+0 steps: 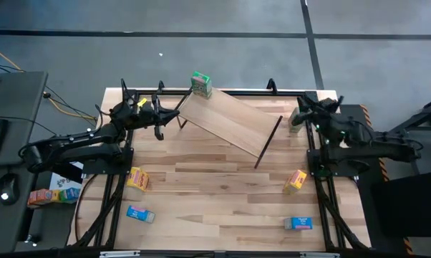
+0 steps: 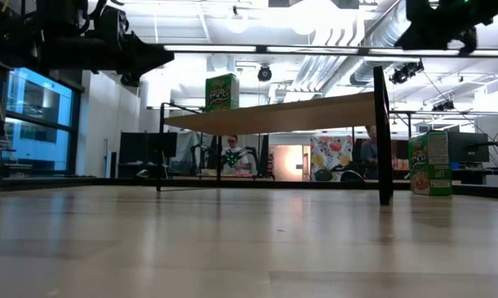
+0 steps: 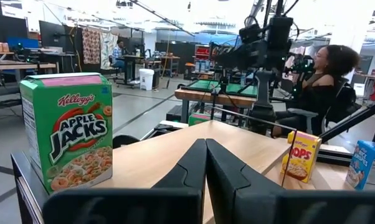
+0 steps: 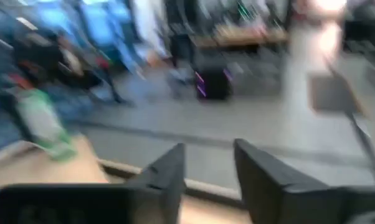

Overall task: Stack cereal on shelf
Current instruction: Put the green cereal box on the shelf aligned with the other green cereal box

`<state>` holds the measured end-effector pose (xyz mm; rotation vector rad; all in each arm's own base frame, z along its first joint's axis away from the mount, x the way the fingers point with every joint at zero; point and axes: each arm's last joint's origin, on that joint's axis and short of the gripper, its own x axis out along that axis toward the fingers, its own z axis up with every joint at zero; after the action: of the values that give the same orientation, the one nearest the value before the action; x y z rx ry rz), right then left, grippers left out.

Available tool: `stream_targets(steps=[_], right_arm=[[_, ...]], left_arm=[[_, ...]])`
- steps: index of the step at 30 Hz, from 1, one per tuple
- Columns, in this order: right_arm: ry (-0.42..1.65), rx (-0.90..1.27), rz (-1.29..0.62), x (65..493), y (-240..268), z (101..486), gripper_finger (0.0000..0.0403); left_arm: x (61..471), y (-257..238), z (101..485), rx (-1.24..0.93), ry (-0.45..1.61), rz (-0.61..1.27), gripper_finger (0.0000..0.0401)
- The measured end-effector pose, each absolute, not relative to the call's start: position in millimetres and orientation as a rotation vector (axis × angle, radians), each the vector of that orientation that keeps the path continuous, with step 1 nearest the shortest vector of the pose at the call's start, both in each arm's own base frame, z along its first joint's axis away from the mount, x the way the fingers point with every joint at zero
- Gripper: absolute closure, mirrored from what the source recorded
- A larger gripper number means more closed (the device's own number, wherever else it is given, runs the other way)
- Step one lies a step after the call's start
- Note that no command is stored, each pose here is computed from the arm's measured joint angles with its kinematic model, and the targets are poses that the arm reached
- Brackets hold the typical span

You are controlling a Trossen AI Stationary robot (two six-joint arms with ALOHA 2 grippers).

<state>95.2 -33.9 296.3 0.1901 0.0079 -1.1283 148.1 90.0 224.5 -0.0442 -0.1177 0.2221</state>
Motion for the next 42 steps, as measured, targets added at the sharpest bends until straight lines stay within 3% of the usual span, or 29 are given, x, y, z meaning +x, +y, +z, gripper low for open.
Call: stream_targets(steps=[6,10,18,34,42], right_arm=[[0.289,0.372,-1.357,95.7,-50.7,278.7,0.0125],[0.390,0.488,-1.451,102.8,-67.2,259.5,0.0087],[0.554,0.642,-1.445,114.7,-101.5,244.5,0.0082],[0.812,0.787,-1.433,118.2,-121.6,217.2,0.0083],[0.891,0.787,-1.444,122.0,-125.0,207.8,0.0125]], left_arm=[[148.1,90.0,224.5,-0.046,-0.118,0.222,0.0401],[148.1,90.0,224.6,-0.054,-0.119,0.222,0.0401],[148.0,89.9,225.6,-0.050,-0.127,0.221,0.0401],[148.0,89.9,225.9,-0.065,-0.132,0.220,0.0401],[148.0,89.9,225.9,-0.065,-0.132,0.220,0.0401]])
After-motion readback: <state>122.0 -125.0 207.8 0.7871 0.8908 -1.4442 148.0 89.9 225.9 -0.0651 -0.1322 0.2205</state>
